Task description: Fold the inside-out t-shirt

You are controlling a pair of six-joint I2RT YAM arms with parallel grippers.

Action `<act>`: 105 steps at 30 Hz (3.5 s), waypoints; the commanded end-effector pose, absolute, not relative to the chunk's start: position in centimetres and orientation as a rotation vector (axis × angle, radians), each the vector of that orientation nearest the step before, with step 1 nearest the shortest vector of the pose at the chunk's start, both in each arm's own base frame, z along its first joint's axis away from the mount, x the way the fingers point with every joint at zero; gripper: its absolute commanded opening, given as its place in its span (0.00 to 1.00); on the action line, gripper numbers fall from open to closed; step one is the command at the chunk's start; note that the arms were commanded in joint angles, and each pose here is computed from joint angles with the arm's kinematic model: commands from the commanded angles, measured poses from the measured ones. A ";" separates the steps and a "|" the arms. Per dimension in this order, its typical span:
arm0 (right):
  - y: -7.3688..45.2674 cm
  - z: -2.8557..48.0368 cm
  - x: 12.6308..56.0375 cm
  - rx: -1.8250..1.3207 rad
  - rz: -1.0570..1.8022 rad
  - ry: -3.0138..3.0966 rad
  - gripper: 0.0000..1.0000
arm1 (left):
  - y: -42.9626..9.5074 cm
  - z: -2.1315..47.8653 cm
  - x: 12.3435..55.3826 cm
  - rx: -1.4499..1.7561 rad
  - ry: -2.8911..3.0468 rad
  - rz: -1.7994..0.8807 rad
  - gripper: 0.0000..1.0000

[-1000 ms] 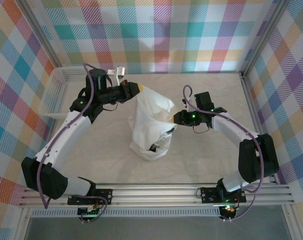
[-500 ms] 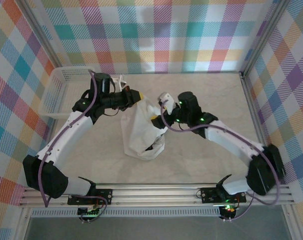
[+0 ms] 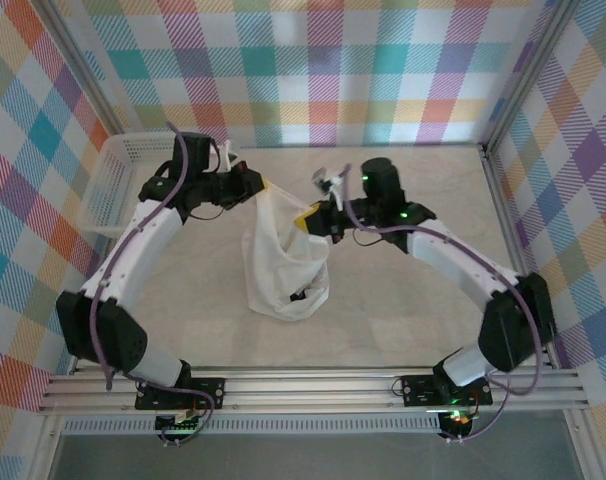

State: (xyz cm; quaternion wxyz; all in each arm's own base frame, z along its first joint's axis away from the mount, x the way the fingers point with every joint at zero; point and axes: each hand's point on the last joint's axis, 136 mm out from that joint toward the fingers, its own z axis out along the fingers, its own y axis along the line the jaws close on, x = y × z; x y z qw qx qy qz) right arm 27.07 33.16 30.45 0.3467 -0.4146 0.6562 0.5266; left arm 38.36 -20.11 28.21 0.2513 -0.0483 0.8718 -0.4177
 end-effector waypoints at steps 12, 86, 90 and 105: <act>30.7 34.2 28.8 -0.836 1.628 1.716 0.00 | -17.0 25.8 33.1 0.067 2.349 -0.838 0.49; 31.3 31.5 31.4 -0.281 1.763 1.963 0.00 | -17.5 33.0 31.2 -0.015 2.191 -0.994 0.65; 31.2 30.6 31.5 -0.281 1.719 2.012 0.00 | -18.3 32.0 29.2 0.024 2.246 -0.903 0.56; 33.4 30.5 29.6 -0.396 1.772 2.041 0.00 | -25.0 27.4 34.0 -0.137 2.233 -1.186 0.64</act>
